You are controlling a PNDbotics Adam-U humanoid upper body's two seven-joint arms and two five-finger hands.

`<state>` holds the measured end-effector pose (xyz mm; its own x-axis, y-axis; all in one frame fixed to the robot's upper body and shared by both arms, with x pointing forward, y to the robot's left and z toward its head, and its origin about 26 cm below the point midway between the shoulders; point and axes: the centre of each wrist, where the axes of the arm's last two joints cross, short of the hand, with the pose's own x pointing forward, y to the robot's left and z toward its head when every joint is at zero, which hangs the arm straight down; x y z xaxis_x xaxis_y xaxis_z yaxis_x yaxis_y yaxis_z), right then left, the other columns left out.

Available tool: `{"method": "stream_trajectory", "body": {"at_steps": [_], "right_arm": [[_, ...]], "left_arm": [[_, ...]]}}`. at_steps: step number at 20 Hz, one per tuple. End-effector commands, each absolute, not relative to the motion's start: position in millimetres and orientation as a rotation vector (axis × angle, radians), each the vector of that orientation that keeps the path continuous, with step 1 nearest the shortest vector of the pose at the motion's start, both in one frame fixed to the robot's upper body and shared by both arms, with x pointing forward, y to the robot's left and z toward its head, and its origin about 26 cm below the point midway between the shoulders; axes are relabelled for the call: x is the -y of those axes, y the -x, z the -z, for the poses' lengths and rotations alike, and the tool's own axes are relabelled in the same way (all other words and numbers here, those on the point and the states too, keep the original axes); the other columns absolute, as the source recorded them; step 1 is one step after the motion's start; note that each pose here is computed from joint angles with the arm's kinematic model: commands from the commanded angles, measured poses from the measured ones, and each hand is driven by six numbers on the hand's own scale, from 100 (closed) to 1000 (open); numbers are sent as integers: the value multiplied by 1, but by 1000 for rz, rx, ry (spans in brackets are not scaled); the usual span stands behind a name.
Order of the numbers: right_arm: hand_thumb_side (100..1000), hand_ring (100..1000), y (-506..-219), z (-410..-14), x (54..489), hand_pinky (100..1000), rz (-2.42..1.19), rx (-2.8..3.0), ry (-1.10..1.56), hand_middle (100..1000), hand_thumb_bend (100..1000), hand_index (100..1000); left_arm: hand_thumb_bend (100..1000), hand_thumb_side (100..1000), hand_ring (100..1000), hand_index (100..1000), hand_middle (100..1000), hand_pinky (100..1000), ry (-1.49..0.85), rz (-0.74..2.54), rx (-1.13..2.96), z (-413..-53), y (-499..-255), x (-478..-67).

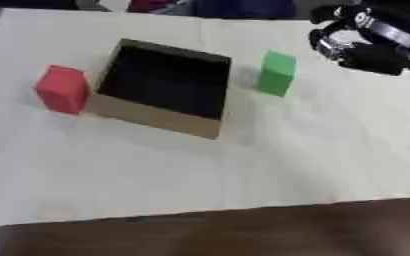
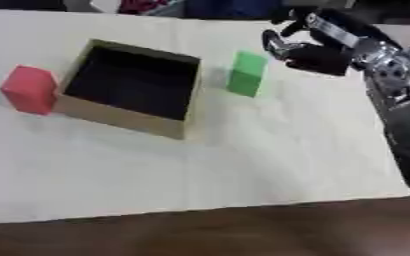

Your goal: Pick up objects on the table and place them in the box.

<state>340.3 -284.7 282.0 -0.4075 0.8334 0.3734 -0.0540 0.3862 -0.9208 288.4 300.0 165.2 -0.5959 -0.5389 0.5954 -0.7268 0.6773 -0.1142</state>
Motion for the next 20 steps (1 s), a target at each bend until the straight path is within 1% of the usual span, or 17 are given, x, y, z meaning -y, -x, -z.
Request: {"method": "stream_trajectory", "body": {"at_steps": [1,2,3,4,6,11,13,14,18,20], "right_arm": [[810,882,-334,-296,286,1000,-1194,1725,736,911,166,993],[796,887,-334,-298,285,1000,-1214,1724,743,913,210,986],[788,889,-335,-299,283,1000,-1237,1723,756,914,227,985],[761,896,-335,-302,281,997,-1263,1722,773,916,275,978],[729,903,-335,-306,277,991,-1319,1719,813,918,316,971],[695,915,-341,-314,268,984,-1446,1684,908,921,380,968],[686,914,-344,-316,266,973,-1480,1664,940,912,420,956],[681,917,-346,-317,266,965,-1493,1652,964,912,456,951],[666,926,-355,-317,261,951,-1551,1606,1046,913,533,942],[659,928,-359,-317,260,948,-1571,1589,1081,914,540,941]], "left_arm": [[306,1000,582,730,621,409,-980,-481,2392,-173,-286,-301],[306,1000,583,730,621,409,-980,-481,2392,-173,-286,-301],[306,1000,583,730,621,409,-979,-481,2392,-173,-286,-301],[306,1000,583,730,622,409,-978,-480,2392,-173,-286,-300],[305,1000,583,730,621,409,-976,-478,2392,-173,-286,-300],[304,1000,583,730,621,409,-973,-474,2393,-173,-286,-300],[303,1000,583,730,621,409,-972,-472,2394,-173,-286,-300],[302,1000,583,730,621,409,-972,-471,2394,-173,-286,-300],[299,1000,583,729,621,409,-969,-467,2395,-173,-287,-299],[296,1000,583,729,621,409,-968,-465,2396,-173,-287,-299]]}}
